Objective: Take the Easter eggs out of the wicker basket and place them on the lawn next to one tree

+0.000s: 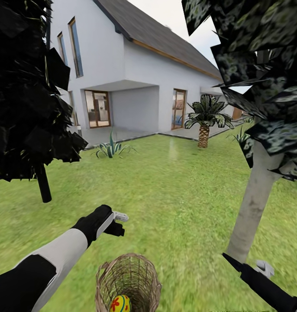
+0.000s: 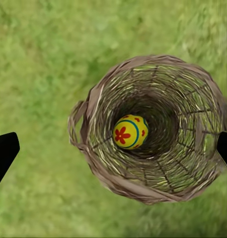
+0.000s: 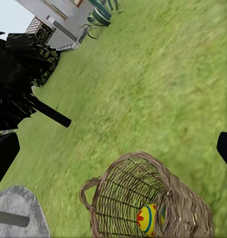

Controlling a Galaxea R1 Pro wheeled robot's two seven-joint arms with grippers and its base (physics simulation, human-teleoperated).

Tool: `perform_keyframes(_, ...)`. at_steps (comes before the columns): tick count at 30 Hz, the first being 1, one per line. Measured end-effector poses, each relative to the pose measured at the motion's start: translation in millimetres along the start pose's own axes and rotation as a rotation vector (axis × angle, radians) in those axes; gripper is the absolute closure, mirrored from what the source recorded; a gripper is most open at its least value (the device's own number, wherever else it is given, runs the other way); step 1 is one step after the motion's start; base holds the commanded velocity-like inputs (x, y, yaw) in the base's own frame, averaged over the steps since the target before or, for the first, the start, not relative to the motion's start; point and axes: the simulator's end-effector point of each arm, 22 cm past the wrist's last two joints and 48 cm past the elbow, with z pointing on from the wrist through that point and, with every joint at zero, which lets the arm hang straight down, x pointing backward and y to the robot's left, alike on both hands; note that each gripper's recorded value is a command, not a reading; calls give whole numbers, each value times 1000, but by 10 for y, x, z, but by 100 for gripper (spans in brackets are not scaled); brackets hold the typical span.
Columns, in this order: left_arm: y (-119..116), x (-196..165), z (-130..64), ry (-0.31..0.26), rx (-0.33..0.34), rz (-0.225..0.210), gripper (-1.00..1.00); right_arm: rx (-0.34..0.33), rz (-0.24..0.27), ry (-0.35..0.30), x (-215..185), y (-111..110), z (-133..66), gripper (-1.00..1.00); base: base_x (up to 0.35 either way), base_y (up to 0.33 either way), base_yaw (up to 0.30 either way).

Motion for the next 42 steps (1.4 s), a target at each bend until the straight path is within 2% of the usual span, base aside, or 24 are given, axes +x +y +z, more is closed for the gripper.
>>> perform_keyframes(14,13,-41,-76,-14,-5,2,-100,-9,-7,-10,-43,44,-17,-100,52,-7,-182)
perform_keyframes(42,16,-74,-100,-28,-8,3,-100,-12,-8,-13,-55,60,-20,-100,60,-11,-38)
